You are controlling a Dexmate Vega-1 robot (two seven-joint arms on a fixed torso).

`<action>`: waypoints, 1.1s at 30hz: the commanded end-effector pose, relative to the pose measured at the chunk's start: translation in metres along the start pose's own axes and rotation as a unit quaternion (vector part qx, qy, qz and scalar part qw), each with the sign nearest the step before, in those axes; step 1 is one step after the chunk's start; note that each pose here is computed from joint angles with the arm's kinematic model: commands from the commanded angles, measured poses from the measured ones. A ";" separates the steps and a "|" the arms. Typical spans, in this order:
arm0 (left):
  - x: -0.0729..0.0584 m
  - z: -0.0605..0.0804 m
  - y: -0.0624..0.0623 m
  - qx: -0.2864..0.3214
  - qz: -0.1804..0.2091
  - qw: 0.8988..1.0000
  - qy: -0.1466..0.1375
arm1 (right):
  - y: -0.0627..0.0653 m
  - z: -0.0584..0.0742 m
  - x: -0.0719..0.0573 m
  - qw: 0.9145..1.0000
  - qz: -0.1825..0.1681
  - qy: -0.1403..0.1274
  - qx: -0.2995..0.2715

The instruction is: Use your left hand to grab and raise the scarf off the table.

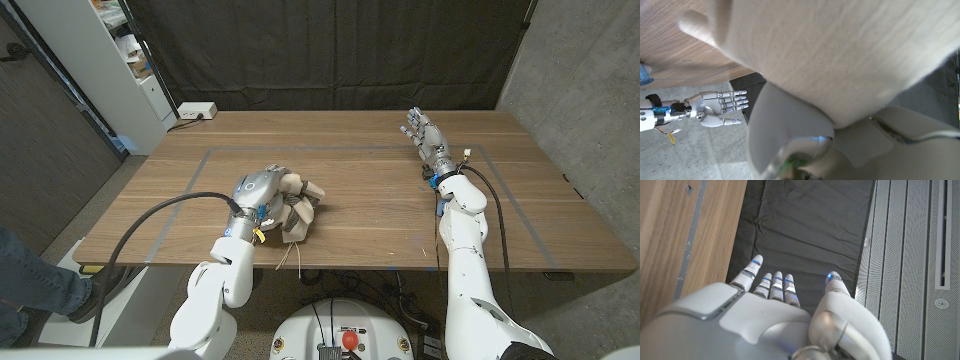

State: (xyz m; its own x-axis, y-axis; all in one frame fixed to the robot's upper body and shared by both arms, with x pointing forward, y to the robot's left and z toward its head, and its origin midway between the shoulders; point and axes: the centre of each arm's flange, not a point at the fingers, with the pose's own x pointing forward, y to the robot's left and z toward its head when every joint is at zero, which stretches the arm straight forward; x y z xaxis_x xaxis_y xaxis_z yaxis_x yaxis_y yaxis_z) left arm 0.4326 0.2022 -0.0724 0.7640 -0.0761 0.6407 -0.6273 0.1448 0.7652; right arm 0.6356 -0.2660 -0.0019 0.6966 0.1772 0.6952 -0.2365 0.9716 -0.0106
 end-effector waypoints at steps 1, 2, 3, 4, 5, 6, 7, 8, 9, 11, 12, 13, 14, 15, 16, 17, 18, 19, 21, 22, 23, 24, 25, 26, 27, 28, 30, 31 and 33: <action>-0.004 0.005 0.020 0.022 0.020 1.000 -0.003 | 0.000 0.000 -0.003 1.000 0.001 0.000 0.001; -0.005 0.005 0.021 0.023 0.021 1.000 -0.003 | 0.000 0.000 -0.004 1.000 0.002 0.000 0.001; -0.005 0.005 0.022 0.023 0.021 0.999 -0.003 | 0.000 0.000 -0.004 1.000 0.004 0.000 -0.001; -0.005 0.005 0.023 0.025 0.023 0.999 -0.002 | 0.000 0.000 -0.004 1.000 0.003 0.000 0.000; -0.005 0.005 0.024 0.026 0.024 0.999 -0.001 | 0.000 0.000 -0.005 1.000 0.002 0.000 0.002; -0.005 0.005 0.025 0.025 0.023 0.999 0.000 | 0.001 0.001 -0.005 1.000 0.004 0.000 -0.001; -0.006 0.005 0.026 0.025 0.024 0.999 -0.001 | 0.001 0.001 -0.005 1.000 0.005 0.000 -0.001; -0.006 0.005 0.026 0.027 0.025 0.999 -0.002 | 0.001 0.001 -0.006 1.000 0.003 0.000 0.002; -0.007 0.006 0.027 0.027 0.026 0.999 -0.002 | 0.001 0.001 -0.006 1.000 0.003 -0.001 0.000; -0.006 0.005 0.027 0.020 0.022 1.000 -0.004 | 0.001 0.002 -0.007 1.000 0.001 0.000 0.002; -0.006 0.005 0.028 0.018 0.020 1.000 -0.006 | 0.002 0.002 -0.008 1.000 0.004 -0.001 0.000; -0.006 0.006 0.028 0.021 0.022 1.000 -0.005 | 0.002 0.002 -0.008 1.000 0.002 -0.001 0.001; -0.006 0.006 0.030 0.025 0.023 0.999 -0.006 | 0.002 0.002 -0.008 1.000 0.004 -0.001 0.000; -0.006 0.006 0.031 0.025 0.024 0.999 -0.005 | 0.002 0.002 -0.009 1.000 0.004 -0.002 -0.001; -0.007 0.006 0.033 0.027 0.029 0.999 -0.006 | 0.002 0.002 -0.009 1.000 0.004 -0.002 0.000; -0.008 0.007 0.035 0.028 0.032 0.999 -0.006 | 0.003 0.003 -0.009 1.000 0.005 -0.003 -0.001; -0.009 0.007 0.037 0.028 0.035 0.999 -0.007 | 0.003 0.003 -0.010 1.000 0.005 -0.003 -0.002; -0.009 0.007 0.038 0.028 0.037 0.999 -0.008 | 0.003 0.003 -0.010 1.000 0.003 -0.003 0.001; -0.010 0.007 0.040 0.026 0.042 0.999 -0.008 | 0.004 0.004 -0.011 1.000 0.004 -0.004 0.000; -0.011 0.007 0.041 0.027 0.043 0.999 -0.007 | 0.004 0.004 -0.011 1.000 0.004 -0.004 0.000; -0.011 0.007 0.042 0.031 0.044 0.999 -0.006 | 0.005 0.004 -0.011 1.000 0.005 -0.004 0.000; -0.011 0.006 0.043 0.028 0.044 0.999 -0.007 | 0.005 0.004 -0.012 1.000 0.006 -0.005 -0.001; -0.012 0.006 0.046 0.026 0.046 0.999 -0.009 | 0.006 0.005 -0.012 1.000 0.005 -0.005 0.000; -0.012 0.006 0.046 0.026 0.046 0.999 -0.009 | 0.006 0.005 -0.012 1.000 0.005 -0.005 0.000; -0.013 0.006 0.047 0.028 0.048 0.998 -0.009 | 0.006 0.005 -0.012 1.000 0.006 -0.005 0.000; -0.014 0.006 0.048 0.030 0.052 0.998 -0.009 | 0.006 0.005 -0.012 1.000 0.005 -0.006 0.000; -0.015 0.006 0.052 0.028 0.055 0.998 -0.011 | 0.007 0.006 -0.013 1.000 0.008 -0.007 -0.002; -0.015 0.005 0.053 0.030 0.057 0.998 -0.010 | 0.007 0.006 -0.013 1.000 0.008 -0.008 -0.003; -0.016 0.004 0.056 0.027 0.061 0.998 -0.011 | 0.008 0.007 -0.013 1.000 0.007 -0.009 -0.002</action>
State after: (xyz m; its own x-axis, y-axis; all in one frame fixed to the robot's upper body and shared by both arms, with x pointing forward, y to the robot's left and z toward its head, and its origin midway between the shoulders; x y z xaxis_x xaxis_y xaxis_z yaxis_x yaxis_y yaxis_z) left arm 0.3969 0.2039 -0.0472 0.7064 -0.0785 0.7035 -0.6968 0.0978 0.7106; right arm 0.6243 -0.2644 -0.0064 0.6886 0.1850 0.7012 -0.2421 0.9701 -0.0182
